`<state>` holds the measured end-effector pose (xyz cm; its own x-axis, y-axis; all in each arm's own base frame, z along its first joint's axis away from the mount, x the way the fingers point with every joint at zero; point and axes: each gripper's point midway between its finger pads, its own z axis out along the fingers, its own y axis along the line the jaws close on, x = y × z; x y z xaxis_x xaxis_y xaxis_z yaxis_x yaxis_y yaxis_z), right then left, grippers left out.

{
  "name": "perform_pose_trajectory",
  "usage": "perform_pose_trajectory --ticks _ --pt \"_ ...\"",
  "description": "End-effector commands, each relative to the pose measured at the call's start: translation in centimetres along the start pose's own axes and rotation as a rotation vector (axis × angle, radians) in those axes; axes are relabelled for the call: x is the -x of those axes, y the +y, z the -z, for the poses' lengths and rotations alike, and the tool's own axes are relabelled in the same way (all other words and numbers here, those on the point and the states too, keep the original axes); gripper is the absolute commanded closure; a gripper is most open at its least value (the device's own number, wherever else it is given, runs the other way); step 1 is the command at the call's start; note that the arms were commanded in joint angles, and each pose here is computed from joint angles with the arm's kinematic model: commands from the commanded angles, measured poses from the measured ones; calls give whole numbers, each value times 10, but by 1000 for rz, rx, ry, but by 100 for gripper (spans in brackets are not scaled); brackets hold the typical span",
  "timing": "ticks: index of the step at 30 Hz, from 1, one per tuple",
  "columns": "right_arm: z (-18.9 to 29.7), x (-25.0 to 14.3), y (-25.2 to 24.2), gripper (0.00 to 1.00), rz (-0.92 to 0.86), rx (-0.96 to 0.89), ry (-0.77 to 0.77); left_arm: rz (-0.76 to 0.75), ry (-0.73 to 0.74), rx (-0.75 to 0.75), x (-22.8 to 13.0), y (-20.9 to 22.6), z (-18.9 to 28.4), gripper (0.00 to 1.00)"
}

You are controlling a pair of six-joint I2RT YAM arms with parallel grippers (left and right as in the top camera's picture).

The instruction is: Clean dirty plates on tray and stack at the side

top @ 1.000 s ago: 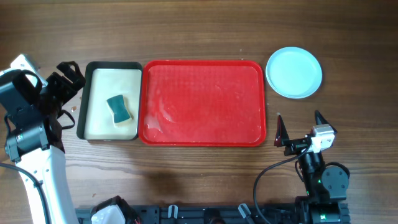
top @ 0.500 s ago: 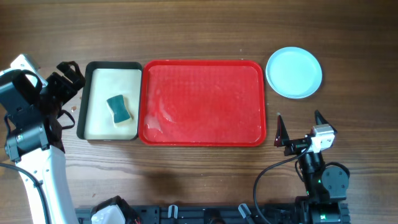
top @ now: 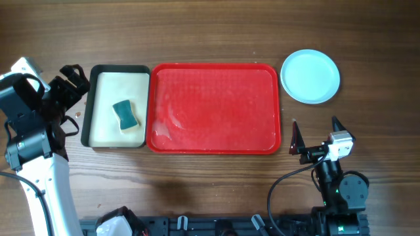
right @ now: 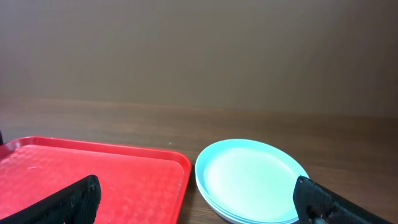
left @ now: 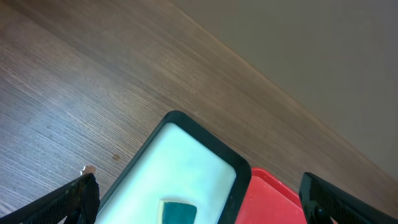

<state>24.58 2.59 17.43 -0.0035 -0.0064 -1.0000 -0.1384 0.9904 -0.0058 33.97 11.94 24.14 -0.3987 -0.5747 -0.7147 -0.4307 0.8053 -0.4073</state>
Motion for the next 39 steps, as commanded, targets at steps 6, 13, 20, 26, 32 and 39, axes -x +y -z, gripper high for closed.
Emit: perform_pose_trajectory --ticks 6,13,20,26,32,39 --pt "1 3 1 0 19 10 -14 11 -2 -5 3 0 0 0" --pt "1 3 1 0 19 10 -14 -13 -4 -33 -9 -16 31 0" --pt "1 3 1 0 19 10 -14 -143 -249 -120 0 -52 131 0" --pt "1 3 1 0 19 10 -14 -170 -343 -181 -18 -56 188 0" --pt "1 3 1 0 19 10 -14 -192 -405 -251 -52 -49 227 0" --pt "1 3 1 0 19 10 -14 -220 -387 -323 -103 -33 206 0"
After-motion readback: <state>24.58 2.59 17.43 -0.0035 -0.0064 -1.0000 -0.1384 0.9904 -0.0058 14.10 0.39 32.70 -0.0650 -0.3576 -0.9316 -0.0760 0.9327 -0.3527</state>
